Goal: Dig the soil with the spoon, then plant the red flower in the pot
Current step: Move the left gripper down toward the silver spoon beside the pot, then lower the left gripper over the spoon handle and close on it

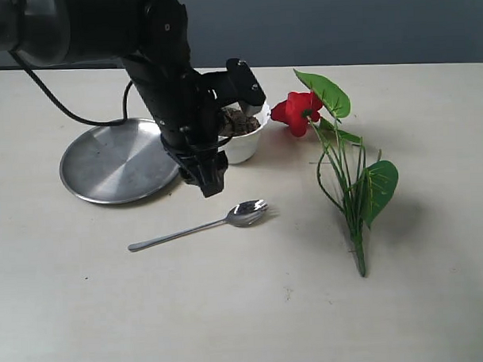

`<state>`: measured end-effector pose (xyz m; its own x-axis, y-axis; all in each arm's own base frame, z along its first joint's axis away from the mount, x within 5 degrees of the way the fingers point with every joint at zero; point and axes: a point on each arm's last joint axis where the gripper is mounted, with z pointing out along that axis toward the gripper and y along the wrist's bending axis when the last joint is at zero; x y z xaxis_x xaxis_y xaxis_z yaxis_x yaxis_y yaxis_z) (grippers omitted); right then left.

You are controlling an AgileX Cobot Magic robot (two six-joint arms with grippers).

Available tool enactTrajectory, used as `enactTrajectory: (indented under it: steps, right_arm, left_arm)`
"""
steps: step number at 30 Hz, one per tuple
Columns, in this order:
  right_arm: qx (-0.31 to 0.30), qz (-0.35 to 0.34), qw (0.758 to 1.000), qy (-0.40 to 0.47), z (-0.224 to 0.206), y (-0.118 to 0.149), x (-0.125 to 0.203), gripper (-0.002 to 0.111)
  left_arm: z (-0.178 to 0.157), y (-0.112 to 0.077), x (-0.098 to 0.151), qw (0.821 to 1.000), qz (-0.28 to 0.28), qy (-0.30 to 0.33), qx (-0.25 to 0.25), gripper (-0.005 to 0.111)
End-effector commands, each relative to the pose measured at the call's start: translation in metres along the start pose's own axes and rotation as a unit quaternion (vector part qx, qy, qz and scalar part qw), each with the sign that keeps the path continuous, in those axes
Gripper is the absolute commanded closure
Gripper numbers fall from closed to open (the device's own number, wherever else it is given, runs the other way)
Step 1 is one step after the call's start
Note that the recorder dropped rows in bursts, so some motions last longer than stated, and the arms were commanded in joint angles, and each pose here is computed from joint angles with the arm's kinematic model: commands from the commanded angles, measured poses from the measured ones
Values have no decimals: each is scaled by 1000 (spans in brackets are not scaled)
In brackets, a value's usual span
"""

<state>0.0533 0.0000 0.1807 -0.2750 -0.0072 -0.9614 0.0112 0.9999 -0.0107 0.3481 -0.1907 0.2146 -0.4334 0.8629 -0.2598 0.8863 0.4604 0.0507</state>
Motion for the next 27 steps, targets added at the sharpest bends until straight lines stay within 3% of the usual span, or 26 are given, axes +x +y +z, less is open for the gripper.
enactTrajectory:
  steps: [1, 12, 20, 27]
  right_arm:
    - [-1, -1, 1000, -3, 0, 0, 0, 108]
    - [-1, -1, 1000, -3, 0, 0, 0, 108]
    - [-1, -1, 1000, -3, 0, 0, 0, 108]
    - [-1, -1, 1000, -3, 0, 0, 0, 108]
  left_arm:
    - [-2, -5, -7, 999, -21, -28, 23, 50]
    - [14, 2, -1, 1000, 7, 11, 0, 51]
    - [50, 3, 8, 997, 27, 70, 29, 51]
    - [58, 0, 5, 995, 63, 55, 53, 51]
